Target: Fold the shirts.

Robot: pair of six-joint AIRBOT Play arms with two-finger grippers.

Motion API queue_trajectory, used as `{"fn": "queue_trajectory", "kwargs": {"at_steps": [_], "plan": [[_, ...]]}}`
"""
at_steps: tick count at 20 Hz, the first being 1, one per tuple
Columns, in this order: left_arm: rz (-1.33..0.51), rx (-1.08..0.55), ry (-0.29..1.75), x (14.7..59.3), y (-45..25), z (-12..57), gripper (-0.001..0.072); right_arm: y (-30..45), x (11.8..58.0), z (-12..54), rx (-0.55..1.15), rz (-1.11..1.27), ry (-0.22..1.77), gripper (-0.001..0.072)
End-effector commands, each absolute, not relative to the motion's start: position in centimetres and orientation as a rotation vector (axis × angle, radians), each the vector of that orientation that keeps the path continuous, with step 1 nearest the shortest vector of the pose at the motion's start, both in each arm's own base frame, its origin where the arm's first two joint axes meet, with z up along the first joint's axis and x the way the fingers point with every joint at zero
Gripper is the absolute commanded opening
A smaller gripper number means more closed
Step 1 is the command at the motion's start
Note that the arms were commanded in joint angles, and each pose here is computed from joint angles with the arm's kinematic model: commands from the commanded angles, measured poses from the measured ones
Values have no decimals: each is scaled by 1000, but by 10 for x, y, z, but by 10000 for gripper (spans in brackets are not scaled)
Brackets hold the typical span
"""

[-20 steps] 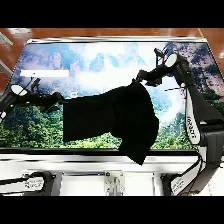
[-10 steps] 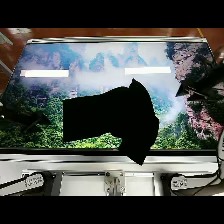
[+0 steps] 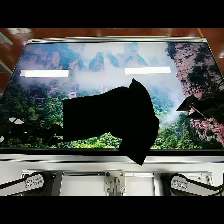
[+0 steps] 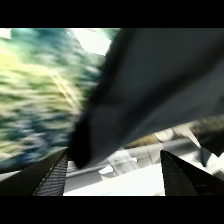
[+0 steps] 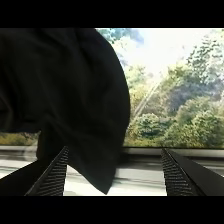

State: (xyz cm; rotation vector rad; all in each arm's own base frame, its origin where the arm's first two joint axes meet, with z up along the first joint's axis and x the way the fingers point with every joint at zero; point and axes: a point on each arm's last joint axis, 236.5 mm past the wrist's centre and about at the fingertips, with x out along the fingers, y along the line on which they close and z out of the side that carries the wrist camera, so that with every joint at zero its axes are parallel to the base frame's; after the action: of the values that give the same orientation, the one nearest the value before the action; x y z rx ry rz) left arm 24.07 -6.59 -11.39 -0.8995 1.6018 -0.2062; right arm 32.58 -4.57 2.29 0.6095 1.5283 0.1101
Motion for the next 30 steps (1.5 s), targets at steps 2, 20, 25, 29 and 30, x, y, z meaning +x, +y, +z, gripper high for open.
{"fn": "queue_trajectory", "kwargs": {"at_steps": [2, 20, 25, 29, 30], "plan": [[-134, -940, 1507, 268, -75, -127, 424, -45, 318, 19, 613, 109, 1547, 690], [-311, -843, 1392, 281, -87, -74, 37, 38, 250, -130, 988, 98, 1545, 586], [-359, -793, 1352, 289, -86, -60, 37, 38, 260, -132, 1026, 77, 1491, 117], [-404, -691, 1213, 316, -79, -14, 35, 64, 297, -83, 1053, 361, 1321, 65], [-410, -643, 1148, 328, -74, 9, 35, 66, 309, -58, 1031, 443, 1267, 64]]}}
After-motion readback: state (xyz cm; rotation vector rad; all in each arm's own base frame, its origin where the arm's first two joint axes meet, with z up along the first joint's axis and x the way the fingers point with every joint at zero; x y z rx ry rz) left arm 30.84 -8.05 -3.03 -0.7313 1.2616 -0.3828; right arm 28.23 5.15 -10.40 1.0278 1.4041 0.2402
